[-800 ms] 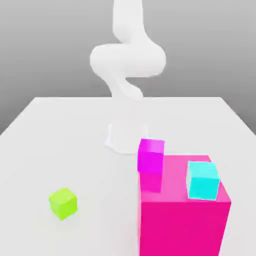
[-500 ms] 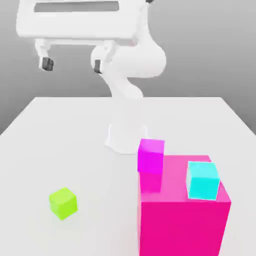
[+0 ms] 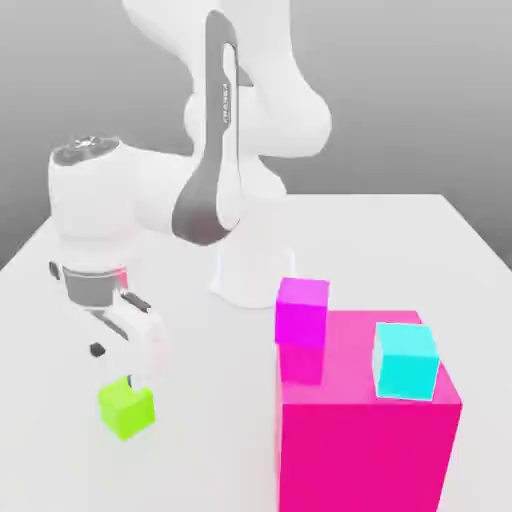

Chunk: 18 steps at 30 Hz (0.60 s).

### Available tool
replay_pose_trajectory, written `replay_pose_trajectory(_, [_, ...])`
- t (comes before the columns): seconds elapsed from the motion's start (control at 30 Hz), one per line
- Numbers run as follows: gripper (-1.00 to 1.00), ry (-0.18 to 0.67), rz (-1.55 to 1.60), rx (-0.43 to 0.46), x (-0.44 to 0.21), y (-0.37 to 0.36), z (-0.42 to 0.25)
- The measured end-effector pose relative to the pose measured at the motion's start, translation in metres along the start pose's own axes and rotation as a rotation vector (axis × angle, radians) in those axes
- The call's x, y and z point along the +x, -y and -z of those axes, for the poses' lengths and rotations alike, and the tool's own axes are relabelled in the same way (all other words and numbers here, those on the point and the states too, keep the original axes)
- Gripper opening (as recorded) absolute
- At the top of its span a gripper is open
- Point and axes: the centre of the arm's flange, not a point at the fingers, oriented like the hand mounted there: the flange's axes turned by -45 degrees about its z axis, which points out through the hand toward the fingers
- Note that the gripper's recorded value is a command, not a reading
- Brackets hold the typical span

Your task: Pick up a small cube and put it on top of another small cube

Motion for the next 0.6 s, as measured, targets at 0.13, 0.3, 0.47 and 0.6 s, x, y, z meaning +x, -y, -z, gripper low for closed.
replay_pose_trajectory(0.13, [-1.0,0.002,-0.001,-0.002,-0.002,-0.001,-0.037])
replay_pose_trajectory(0.3, [-1.0,0.002,-0.001,-0.002,-0.002,-0.001,-0.037])
replay_pose_trajectory(0.47, [-1.0,0.002,-0.002,-0.001,-0.001,0.0,-0.012])
replay_pose_trajectory(0.6, [-1.0,0.005,0.02,-0.007,-0.002,0.006,0.023])
